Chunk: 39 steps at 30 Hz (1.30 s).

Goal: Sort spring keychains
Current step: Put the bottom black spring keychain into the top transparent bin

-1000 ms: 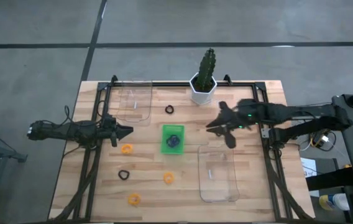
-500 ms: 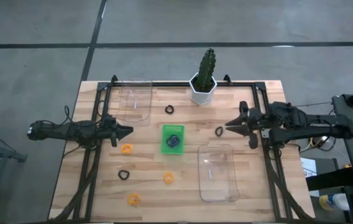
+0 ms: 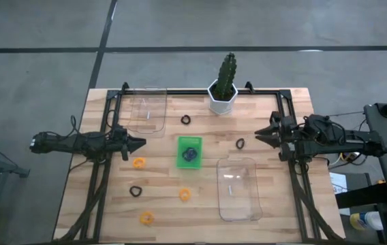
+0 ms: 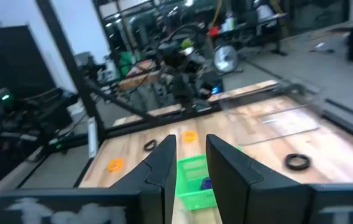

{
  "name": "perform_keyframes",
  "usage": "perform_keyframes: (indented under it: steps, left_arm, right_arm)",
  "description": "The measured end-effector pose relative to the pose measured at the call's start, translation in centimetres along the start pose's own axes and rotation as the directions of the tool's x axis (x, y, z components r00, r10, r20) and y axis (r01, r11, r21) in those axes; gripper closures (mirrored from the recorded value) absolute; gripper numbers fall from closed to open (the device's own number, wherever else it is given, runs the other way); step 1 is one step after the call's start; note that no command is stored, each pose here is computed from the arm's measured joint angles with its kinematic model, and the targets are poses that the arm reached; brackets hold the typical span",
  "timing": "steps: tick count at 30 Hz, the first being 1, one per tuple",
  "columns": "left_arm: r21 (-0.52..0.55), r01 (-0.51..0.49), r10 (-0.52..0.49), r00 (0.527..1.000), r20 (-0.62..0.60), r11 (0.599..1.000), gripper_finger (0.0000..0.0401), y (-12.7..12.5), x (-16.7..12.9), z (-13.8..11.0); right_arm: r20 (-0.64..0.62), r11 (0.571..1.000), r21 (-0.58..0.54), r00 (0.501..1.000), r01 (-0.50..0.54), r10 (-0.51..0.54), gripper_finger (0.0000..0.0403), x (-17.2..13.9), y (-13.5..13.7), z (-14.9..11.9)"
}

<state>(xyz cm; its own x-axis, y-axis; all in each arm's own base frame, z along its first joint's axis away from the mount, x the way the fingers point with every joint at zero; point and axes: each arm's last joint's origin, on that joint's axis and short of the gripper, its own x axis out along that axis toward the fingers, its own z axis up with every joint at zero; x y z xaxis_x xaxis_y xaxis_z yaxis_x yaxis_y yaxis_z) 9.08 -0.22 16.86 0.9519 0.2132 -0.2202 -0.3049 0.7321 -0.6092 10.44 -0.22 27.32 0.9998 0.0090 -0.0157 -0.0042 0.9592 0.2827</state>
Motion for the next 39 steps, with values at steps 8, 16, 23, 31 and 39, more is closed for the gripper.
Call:
perform_keyframes:
  steps: [8,16,23,31,39]
  left_arm:
    - [-0.03,0.06,-0.058,0.996,0.064,0.998,0.0318,-0.6,0.0,0.6]
    - [0.021,0.214,-0.215,0.966,0.144,0.977,0.0318,-1.8,-0.3,1.8]
    - [0.062,0.296,-0.3,0.95,0.08,0.953,0.0318,-3.1,-0.1,2.5]
    - [0.123,0.158,-0.135,0.975,-0.179,0.98,0.0318,-5.9,1.2,4.7]
    - [0.229,-0.03,0.135,0.879,-0.458,0.973,0.0318,-8.6,3.1,6.4]
  right_arm:
    - [0.051,1.0,-0.006,0.999,0.005,-0.005,0.0334,-1.0,-0.1,-0.5]
    - [0.079,1.0,-0.008,0.997,-0.003,0.004,0.0326,-1.6,-0.3,-1.0]
    - [0.123,1.0,-0.004,0.992,-0.016,0.017,0.0318,-1.6,-0.6,-1.9]
    - [0.143,1.0,-0.004,0.989,-0.023,0.023,0.0328,-1.5,-0.7,-2.4]
    - [0.133,1.0,-0.003,0.991,-0.02,0.02,0.0332,-1.4,-0.8,-2.7]
